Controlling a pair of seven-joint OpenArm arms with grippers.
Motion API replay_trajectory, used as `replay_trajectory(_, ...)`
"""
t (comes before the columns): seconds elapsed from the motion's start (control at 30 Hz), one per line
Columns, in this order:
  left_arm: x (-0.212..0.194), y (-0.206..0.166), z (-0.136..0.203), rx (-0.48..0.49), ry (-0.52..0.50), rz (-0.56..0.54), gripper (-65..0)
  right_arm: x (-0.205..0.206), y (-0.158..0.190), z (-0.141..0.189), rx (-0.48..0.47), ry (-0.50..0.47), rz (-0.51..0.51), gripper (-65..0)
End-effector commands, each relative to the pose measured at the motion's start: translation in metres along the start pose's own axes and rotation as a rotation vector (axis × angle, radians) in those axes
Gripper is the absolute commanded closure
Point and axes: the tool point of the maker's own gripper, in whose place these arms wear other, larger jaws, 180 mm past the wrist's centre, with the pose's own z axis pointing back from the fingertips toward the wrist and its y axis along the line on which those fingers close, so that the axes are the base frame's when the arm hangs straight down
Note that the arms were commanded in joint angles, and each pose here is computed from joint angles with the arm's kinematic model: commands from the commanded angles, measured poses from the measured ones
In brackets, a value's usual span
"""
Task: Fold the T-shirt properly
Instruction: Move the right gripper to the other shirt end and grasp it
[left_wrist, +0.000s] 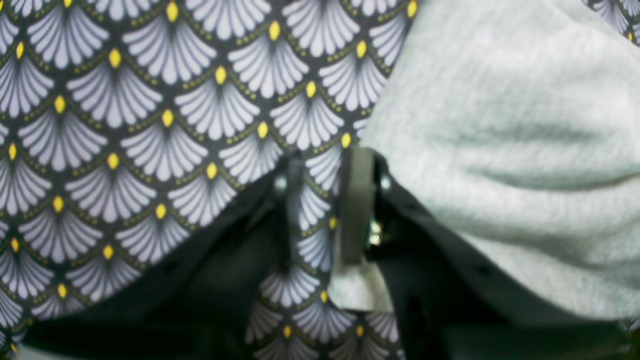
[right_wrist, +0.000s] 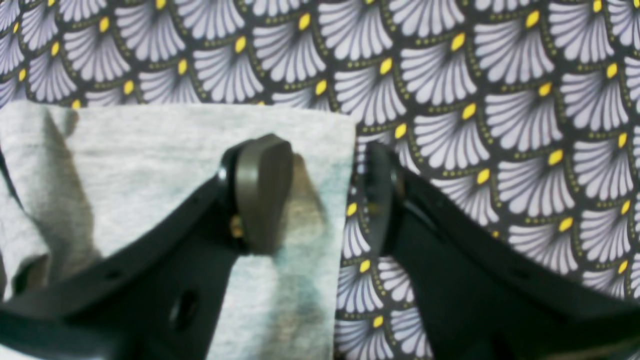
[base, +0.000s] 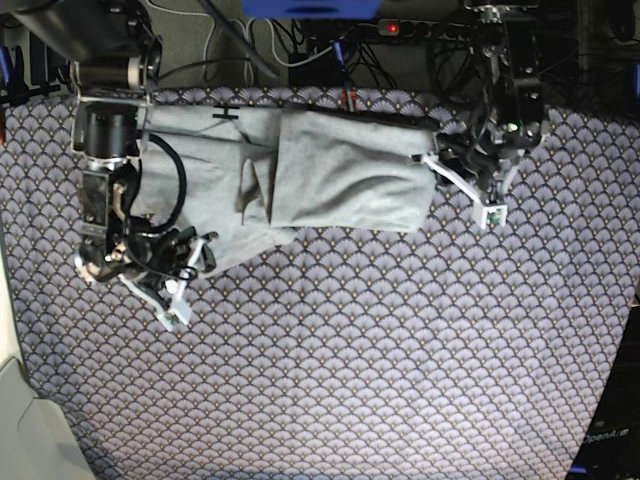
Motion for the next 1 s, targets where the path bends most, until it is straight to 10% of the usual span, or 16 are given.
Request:
replay_trajectory(0.0, 0.013, -0.002, 0.004, -0.006, -0.045, -0.004, -14.3, 0.016, -0.005, 0.006, -0.012, -0.035, 0.008, -28.4)
replay_trajectory(0.13, 0.015, -0.002, 0.004, -0.006, -0.048, -0.004, -14.3, 0.013, -0.004, 0.005, -0.011, -0.025, 0.009, -26.0)
replay_trajectory(0.37, 0.023, -0.003, 0.004, -0.009, -0.064, -0.006, -14.3, -0.009, 0.002, 0.001, 0.002, 0.012, -0.004, -0.4)
replay_trajectory(0.97, 0.031, -0.001, 0.002, -0.006, -0.075, -0.014, -14.3, 0.007, 0.013, 0.087, -0.202, -0.041, 0.200, 0.0)
